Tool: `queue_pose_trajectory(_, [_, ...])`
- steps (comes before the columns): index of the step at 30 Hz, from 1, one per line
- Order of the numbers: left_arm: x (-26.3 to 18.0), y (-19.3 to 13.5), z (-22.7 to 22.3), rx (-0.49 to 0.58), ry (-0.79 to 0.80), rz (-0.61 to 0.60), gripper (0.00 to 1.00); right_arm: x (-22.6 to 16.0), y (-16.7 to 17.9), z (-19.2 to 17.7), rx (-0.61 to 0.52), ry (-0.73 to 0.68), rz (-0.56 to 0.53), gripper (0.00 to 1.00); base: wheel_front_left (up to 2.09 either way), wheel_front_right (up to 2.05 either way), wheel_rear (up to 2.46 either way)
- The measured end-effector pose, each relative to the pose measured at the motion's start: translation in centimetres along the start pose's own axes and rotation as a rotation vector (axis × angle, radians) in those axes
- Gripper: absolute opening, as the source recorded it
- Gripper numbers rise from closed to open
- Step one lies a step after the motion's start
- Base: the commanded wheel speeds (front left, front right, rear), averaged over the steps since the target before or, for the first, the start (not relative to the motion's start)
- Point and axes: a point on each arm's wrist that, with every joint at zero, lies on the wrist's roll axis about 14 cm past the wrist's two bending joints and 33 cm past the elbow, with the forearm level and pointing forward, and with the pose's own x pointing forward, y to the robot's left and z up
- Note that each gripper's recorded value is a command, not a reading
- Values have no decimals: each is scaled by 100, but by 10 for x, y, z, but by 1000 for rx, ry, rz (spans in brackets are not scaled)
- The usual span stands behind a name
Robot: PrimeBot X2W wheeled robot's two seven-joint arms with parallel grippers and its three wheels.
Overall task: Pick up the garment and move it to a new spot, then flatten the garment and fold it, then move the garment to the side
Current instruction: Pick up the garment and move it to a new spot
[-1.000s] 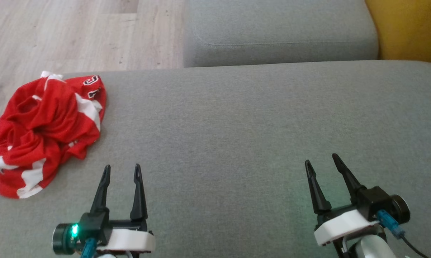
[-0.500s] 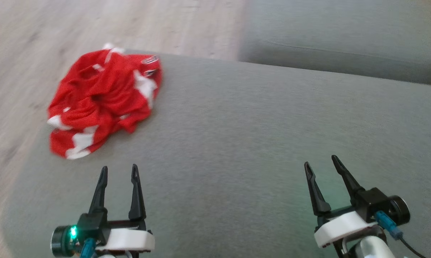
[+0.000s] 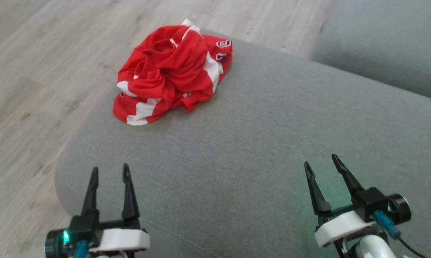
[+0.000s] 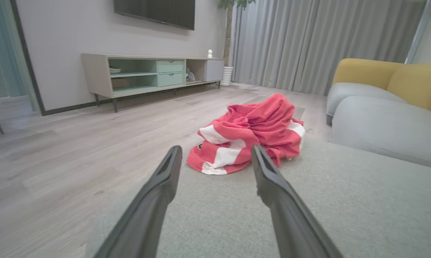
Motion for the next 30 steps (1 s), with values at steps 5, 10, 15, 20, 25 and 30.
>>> queue_pose_trajectory(5, [6, 18, 4, 25, -1, 69, 100, 10, 4, -15, -4, 33, 30, 100, 0, 0, 0])
queue_pose_trajectory(10, [43, 20, 39, 70, -95, 28, 100, 28, -11, -25, -28, 41, 28, 100, 0, 0, 0])
queue_pose_trajectory(15, [106, -2, 101, 158, -259, -81, 100, 36, -51, -49, -74, 82, -7, 100, 0, 0, 0])
queue_pose_trajectory(20, [175, -44, 114, 226, -262, -208, 100, 40, -83, -76, -100, 119, -30, 100, 0, 0, 0])
queue_pose_trajectory(25, [242, -75, 77, 257, -30, -265, 100, 55, -110, -78, -126, 71, -52, 100, 0, 0, 0])
queue_pose_trajectory(30, [281, -87, 18, 252, 266, -256, 100, 56, -139, -73, -92, 14, -129, 100, 0, 0, 0])
